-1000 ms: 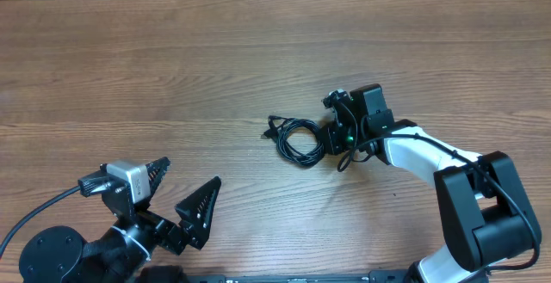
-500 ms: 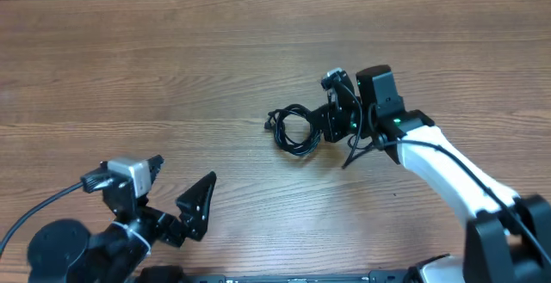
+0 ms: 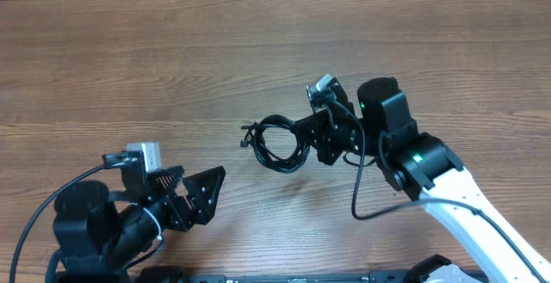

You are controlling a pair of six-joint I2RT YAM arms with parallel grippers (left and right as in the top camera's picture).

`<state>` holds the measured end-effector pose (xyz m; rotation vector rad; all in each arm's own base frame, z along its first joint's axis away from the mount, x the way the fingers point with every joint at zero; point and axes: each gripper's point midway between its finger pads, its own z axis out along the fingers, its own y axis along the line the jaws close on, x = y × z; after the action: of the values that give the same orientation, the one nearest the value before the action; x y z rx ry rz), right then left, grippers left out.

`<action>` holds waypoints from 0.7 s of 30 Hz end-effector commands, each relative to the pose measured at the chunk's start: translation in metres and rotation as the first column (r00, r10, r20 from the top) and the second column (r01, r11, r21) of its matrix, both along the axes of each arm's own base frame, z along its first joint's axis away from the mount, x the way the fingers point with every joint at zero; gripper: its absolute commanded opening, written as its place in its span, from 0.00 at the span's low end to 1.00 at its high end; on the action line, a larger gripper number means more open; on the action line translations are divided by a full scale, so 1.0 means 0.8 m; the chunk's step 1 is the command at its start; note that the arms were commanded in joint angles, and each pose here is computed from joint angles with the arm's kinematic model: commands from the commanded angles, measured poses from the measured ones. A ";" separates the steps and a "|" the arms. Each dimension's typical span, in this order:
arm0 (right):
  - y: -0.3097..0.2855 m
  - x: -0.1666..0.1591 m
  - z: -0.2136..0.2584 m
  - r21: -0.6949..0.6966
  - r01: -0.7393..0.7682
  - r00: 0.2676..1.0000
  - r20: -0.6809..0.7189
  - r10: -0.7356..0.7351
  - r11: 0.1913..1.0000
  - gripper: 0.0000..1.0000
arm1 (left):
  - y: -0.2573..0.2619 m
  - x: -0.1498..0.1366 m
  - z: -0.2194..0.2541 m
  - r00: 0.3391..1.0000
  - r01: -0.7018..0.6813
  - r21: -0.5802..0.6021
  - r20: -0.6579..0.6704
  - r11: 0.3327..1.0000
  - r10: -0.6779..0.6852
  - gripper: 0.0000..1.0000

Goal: Untangle cables

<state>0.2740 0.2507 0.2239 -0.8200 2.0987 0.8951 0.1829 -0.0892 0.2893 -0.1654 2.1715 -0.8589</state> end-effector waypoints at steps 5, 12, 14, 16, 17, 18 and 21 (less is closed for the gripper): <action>0.015 -0.043 0.024 -0.049 -0.146 0.983 0.108 0.151 0.988 0.04 | -0.017 0.005 -0.020 0.982 0.008 -0.144 -0.186 0.990 -0.035 1.00; 0.029 -0.056 0.032 -0.017 -0.157 0.985 0.066 0.158 0.987 0.04 | -0.038 0.004 -0.018 0.927 0.362 0.112 0.061 0.925 -0.370 0.94; 0.035 -0.063 0.045 0.015 -0.176 0.983 0.052 0.175 0.984 0.04 | -0.038 0.003 -0.021 0.905 0.396 0.175 0.090 0.901 -0.415 0.87; 0.040 -0.070 0.061 0.049 -0.201 0.979 0.044 0.199 0.978 0.04 | -0.039 0.002 -0.020 0.883 0.422 0.222 0.120 0.879 -0.454 0.83; 0.041 -0.072 0.070 0.068 -0.202 0.979 0.032 0.200 0.977 0.04 | -0.041 0.000 -0.019 0.865 0.441 0.246 0.142 0.863 -0.482 0.82; 0.042 -0.074 0.080 0.088 -0.196 0.981 0.015 0.195 0.977 0.04 | -0.043 -0.001 -0.018 0.849 0.455 0.266 0.160 0.850 -0.504 0.82; 0.043 -0.080 0.106 0.130 -0.173 0.983 -0.035 0.179 0.976 0.04 | -0.046 -0.004 -0.014 0.801 0.486 0.324 0.206 0.812 -0.562 0.77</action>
<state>0.2205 0.2789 0.2640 -0.9884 2.0590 1.0222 0.1847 -0.1204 0.2734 0.4809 2.1560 -0.8708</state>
